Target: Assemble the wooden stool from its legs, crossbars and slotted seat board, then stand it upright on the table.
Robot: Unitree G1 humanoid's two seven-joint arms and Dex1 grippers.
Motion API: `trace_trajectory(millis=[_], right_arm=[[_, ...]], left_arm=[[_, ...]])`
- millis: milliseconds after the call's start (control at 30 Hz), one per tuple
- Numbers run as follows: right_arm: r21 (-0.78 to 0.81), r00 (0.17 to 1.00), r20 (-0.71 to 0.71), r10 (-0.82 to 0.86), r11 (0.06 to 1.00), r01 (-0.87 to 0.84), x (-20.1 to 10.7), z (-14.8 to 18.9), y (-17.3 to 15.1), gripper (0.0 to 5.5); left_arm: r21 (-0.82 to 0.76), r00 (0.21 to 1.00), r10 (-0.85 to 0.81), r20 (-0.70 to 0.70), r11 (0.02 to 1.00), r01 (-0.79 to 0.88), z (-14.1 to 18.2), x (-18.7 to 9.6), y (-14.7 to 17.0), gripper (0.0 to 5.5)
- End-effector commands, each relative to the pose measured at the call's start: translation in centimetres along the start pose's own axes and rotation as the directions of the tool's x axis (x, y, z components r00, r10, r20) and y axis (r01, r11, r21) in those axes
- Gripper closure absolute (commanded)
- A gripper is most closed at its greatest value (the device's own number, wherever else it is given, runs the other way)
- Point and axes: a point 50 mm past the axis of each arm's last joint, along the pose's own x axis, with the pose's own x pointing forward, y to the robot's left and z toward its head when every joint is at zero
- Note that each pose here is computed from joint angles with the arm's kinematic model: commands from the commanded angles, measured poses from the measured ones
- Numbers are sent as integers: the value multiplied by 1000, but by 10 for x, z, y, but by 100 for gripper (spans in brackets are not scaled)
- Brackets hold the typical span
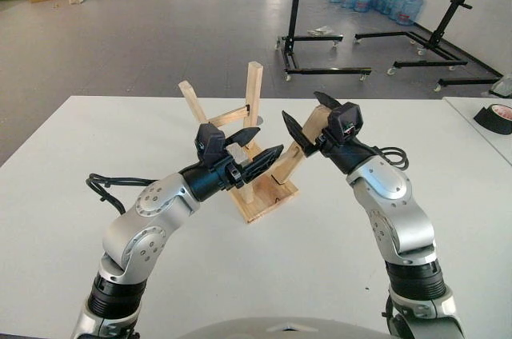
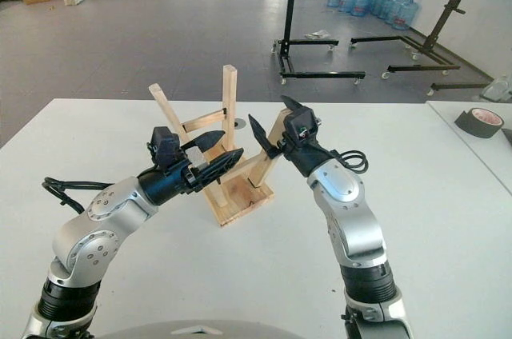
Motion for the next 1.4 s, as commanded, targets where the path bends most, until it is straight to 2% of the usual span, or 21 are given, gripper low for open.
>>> trace_trajectory(millis=[33,200,333,433,667,900,1067,1167,1400], right_arm=[[24,987,27,157,987,-157,9,6,25,146],[207,947,-32,318,929,-306,9,-8,44,146],[355,888,-37,458,837,-417,6,-15,61,146],[448,811,-44,583,737,-506,6,-20,78,146],[539,747,-51,663,648,-538,12,-27,90,146],[523,819,-83,567,725,-449,6,-31,64,146],[381,901,-82,427,849,-367,10,-16,28,146],[219,948,-120,295,939,-264,14,-19,1,146],[160,983,-12,182,971,-177,20,0,-26,146]], left_arm=[[-1,998,-35,-46,999,35,-8,7,0,196],[-21,996,-65,-68,998,64,-15,9,5,196],[-37,994,-76,-76,997,73,-20,9,5,196],[-43,993,-83,-80,996,80,-23,11,5,196],[-50,994,-87,-69,995,84,-24,15,7,196],[-30,997,-63,-55,998,61,-20,11,13,196],[-18,999,-29,-42,999,28,-14,-3,19,196],[-18,998,-34,-43,999,34,-13,-8,16,196],[-13,998,-55,-40,998,55,-9,-8,15,196]])
